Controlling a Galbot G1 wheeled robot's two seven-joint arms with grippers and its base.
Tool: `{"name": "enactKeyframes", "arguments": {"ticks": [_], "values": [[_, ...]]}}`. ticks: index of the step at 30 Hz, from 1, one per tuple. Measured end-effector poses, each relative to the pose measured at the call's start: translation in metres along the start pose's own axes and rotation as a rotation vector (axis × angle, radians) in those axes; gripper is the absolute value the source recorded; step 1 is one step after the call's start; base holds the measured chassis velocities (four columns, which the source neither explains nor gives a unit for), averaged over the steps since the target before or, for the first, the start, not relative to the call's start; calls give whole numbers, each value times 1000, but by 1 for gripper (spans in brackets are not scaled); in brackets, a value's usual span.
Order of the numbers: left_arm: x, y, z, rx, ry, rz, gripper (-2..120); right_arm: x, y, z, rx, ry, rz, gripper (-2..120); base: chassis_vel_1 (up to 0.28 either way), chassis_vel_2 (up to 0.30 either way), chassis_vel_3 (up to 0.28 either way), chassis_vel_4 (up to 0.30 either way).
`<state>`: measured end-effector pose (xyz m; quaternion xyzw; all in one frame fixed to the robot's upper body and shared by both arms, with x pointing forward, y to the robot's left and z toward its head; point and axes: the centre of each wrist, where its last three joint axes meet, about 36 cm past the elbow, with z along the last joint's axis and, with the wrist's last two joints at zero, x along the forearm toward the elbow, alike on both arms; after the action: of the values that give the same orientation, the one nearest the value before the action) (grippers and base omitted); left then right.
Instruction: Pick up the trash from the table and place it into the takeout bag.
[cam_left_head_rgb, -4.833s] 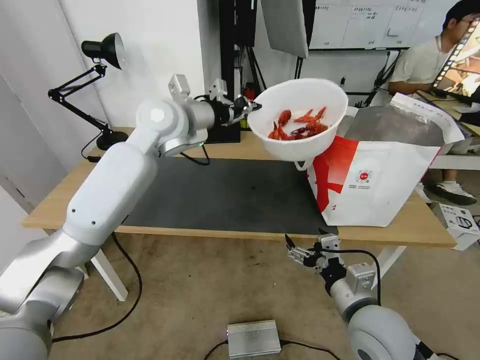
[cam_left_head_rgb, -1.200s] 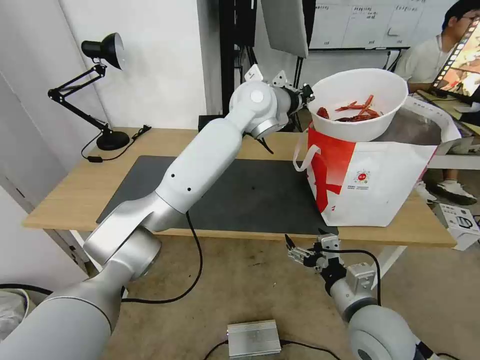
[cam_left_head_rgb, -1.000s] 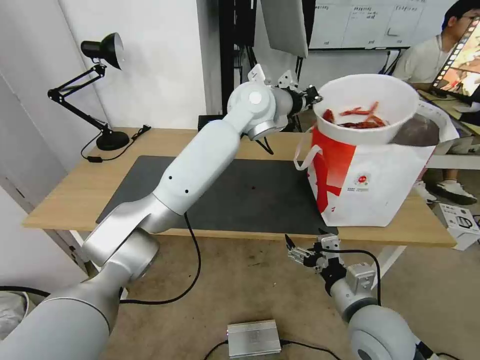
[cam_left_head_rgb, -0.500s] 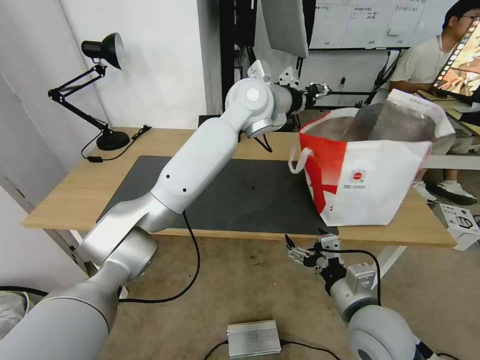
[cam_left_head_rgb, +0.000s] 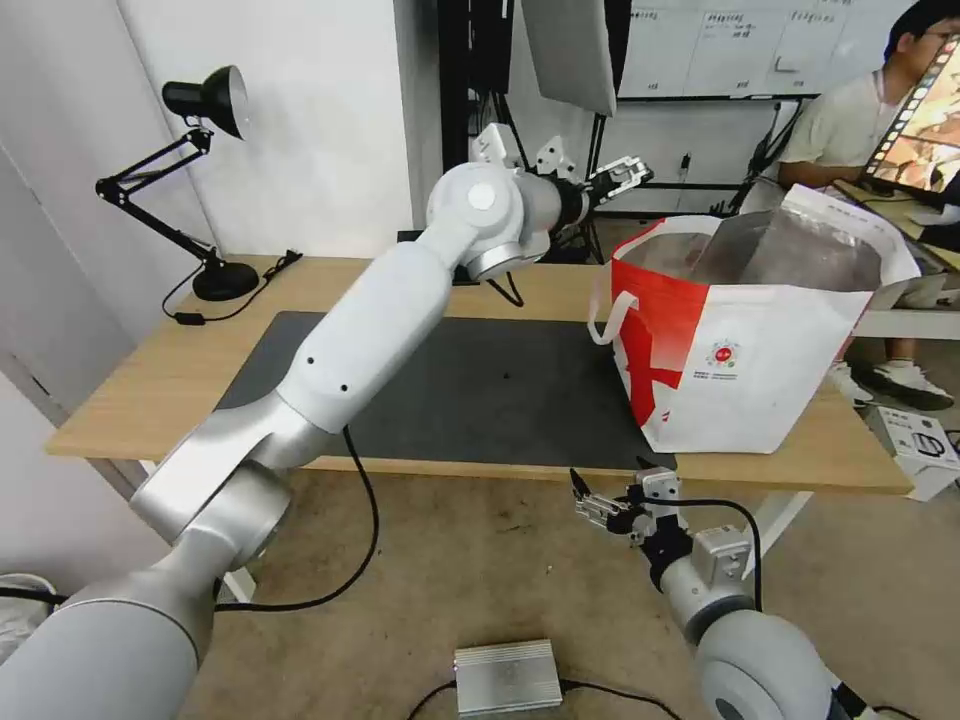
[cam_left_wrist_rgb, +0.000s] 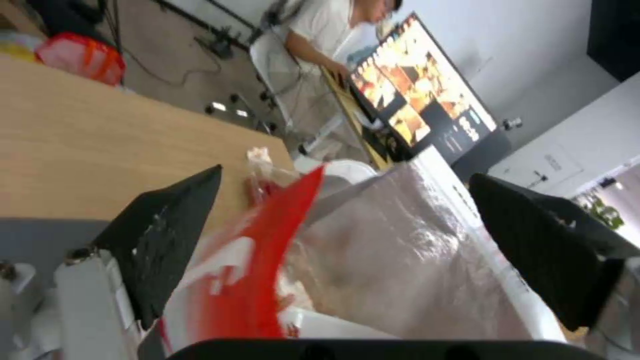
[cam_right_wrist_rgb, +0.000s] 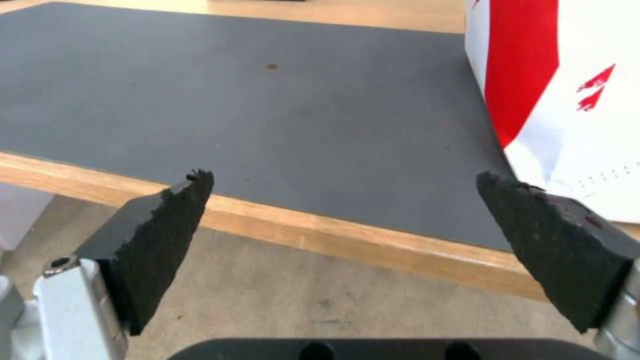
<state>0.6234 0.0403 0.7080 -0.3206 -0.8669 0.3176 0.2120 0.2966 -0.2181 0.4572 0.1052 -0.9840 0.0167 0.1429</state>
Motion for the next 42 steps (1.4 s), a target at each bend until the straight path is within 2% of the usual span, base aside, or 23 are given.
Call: {"name": "enactKeyframes", "arguments": {"ticks": [4, 5, 6, 8, 9, 11, 12, 14, 21, 23, 27, 29, 30, 32, 33, 35, 39, 42], "values": [[13, 14, 11, -24, -26, 0, 100, 0, 0, 0, 0, 0, 0, 100, 0, 0, 0, 0], [23, 27, 21, -45, -50, -2, 100, 0, 0, 0, 0, 0, 0, 100, 0, 0, 0, 0], [23, 27, 21, -45, -50, -2, 100, 0, 0, 0, 0, 0, 0, 100, 0, 0, 0, 0], [46, 49, 30, -60, -72, -10, 100, 0, 0, 0, 0, 0, 0, 100, 0, 0, 0, 0], [46, 49, 30, -60, -72, -10, 100, 0, 0, 0, 0, 0, 0, 100, 0, 0, 0, 0], [72, 68, 31, -72, -90, -22, 100, 0, 0, 0, 0, 0, 0, 100, 0, 0, 0, 0], [72, 68, 31, -72, -90, -22, 100, 0, 0, 0, 0, 0, 0, 100, 0, 0, 0, 0], [100, 83, 33, -106, -113, -32, 100, 0, 0, 0, 0, 0, 0, 100, 0, 0, 0, 0], [140, 100, 31, -157, -160, -58, 100, 0, 0, 0, 0, 0, 0, 100, 0, 0, 0, 0], [162, 114, 38, -252, -195, -91, 100, 0, 0, 0, 0, 0, 0, 100, 0, 0, 0, 0], [180, 123, 44, -298, -223, -118, 100, 0, 0, 0, 0, 0, 0, 100, 0, 0, 0, 0], [199, 139, 55, -360, -255, -157, 100, 0, 0, 0, 0, 0, 0, 100, 0, 0, 0, 0], [199, 139, 55, -360, -255, -157, 100, 0, 0, 0, 0, 0, 0, 100, 0, 0, 0, 0], [216, 154, 62, -435, -300, -197, 100, 0, 0, 0, 0, 0, 0, 100, 0, 0, 0, 0], [216, 154, 62, -435, -300, -197, 100, 0, 0, 0, 0, 0, 0, 100, 0, 0, 0, 0], [232, 167, 72, -503, -331, -234, 100, 0, 0, 0, 0, 0, 0, 100, 0, 0, 0, 0], [246, 177, 79, -553, -356, -268, 100, 0, 0, 0, 0, 0, 0, 100, 0, 0, 0, 0], [264, 191, 88, -609, -370, -323, 100, 0, 0, 0, 0, 0, 0, 100, 0, 0, 0, 0]]}}
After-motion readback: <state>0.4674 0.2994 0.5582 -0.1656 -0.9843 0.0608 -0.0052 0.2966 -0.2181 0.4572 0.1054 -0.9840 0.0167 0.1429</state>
